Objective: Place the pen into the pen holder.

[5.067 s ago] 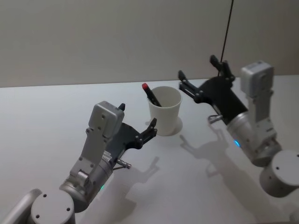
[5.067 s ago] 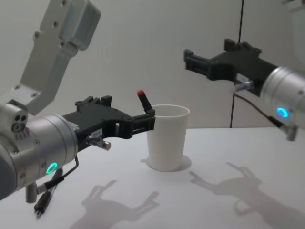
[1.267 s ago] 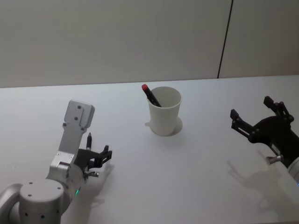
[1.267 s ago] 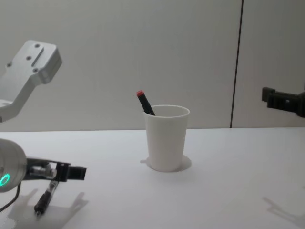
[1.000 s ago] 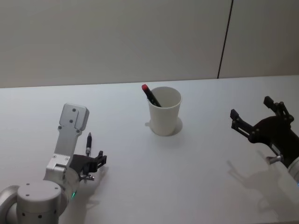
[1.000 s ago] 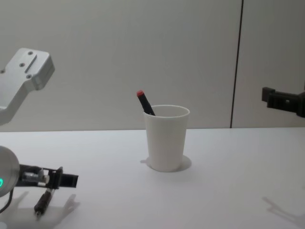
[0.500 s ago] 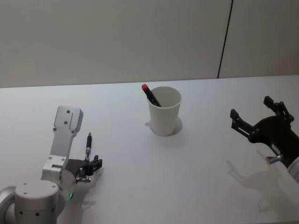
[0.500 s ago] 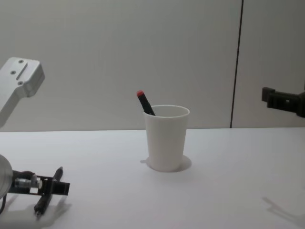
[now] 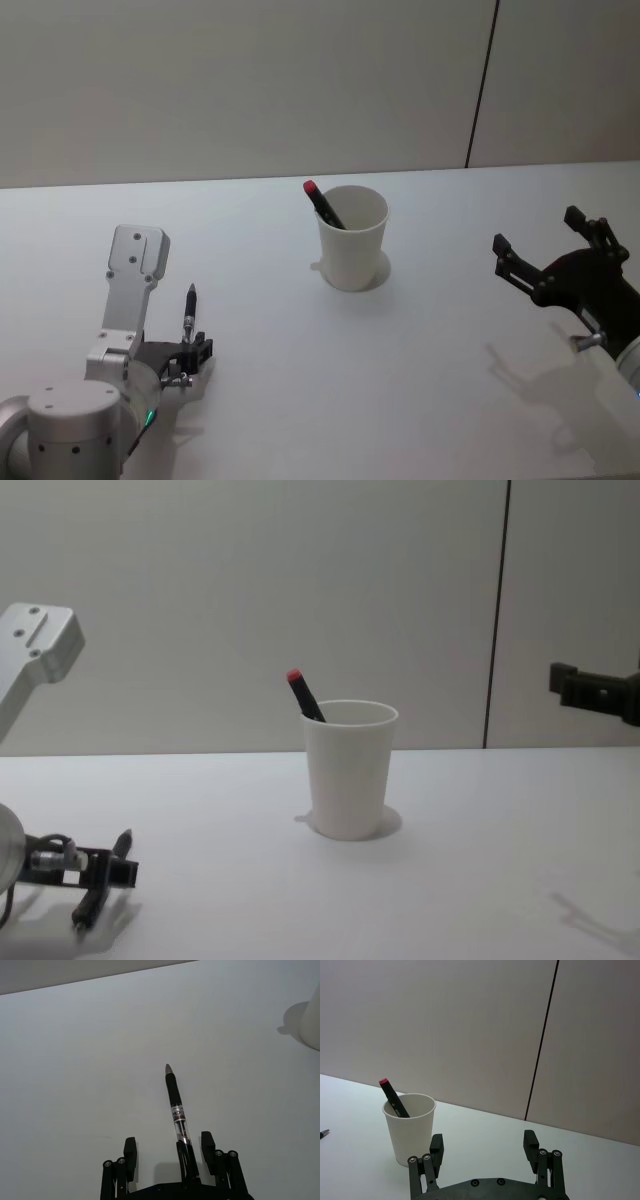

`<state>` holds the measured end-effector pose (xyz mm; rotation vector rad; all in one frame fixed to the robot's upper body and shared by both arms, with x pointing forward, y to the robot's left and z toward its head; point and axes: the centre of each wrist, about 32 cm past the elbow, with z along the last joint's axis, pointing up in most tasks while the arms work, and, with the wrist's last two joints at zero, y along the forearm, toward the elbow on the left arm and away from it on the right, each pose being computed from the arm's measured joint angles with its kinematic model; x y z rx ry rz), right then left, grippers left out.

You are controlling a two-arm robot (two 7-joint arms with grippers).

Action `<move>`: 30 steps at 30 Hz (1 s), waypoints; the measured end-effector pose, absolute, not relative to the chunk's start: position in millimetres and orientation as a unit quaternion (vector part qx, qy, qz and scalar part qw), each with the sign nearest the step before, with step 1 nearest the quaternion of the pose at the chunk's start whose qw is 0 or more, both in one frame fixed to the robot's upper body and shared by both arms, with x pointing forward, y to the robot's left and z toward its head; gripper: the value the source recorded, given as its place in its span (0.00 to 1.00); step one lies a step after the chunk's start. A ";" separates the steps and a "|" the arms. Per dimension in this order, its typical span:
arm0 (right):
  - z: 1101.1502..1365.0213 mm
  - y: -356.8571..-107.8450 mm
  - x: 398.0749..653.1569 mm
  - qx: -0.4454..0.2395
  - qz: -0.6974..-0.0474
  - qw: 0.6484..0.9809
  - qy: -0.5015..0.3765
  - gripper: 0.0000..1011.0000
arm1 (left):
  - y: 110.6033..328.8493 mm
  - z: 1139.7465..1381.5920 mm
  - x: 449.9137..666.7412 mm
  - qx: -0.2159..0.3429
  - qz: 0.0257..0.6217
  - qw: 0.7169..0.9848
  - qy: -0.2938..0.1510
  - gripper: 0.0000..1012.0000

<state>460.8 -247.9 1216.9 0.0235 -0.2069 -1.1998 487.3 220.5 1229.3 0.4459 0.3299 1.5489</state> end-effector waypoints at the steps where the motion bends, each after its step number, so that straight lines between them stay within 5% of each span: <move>1: 1216.9 -247.9 460.8 0.011 -0.564 0.820 -0.097 0.99 | 220.5 1229.3 487.3 0.198 0.690 0.680 0.148 0.83; 21: 1216.9 -247.9 460.8 0.011 -0.564 0.820 -0.097 0.99 | 216.4 1223.9 484.4 0.198 0.683 0.681 0.176 0.21; 30: 1216.9 -247.9 460.8 0.011 -0.564 0.820 -0.097 0.99 | 216.2 1222.2 483.2 0.197 0.682 0.681 0.181 0.18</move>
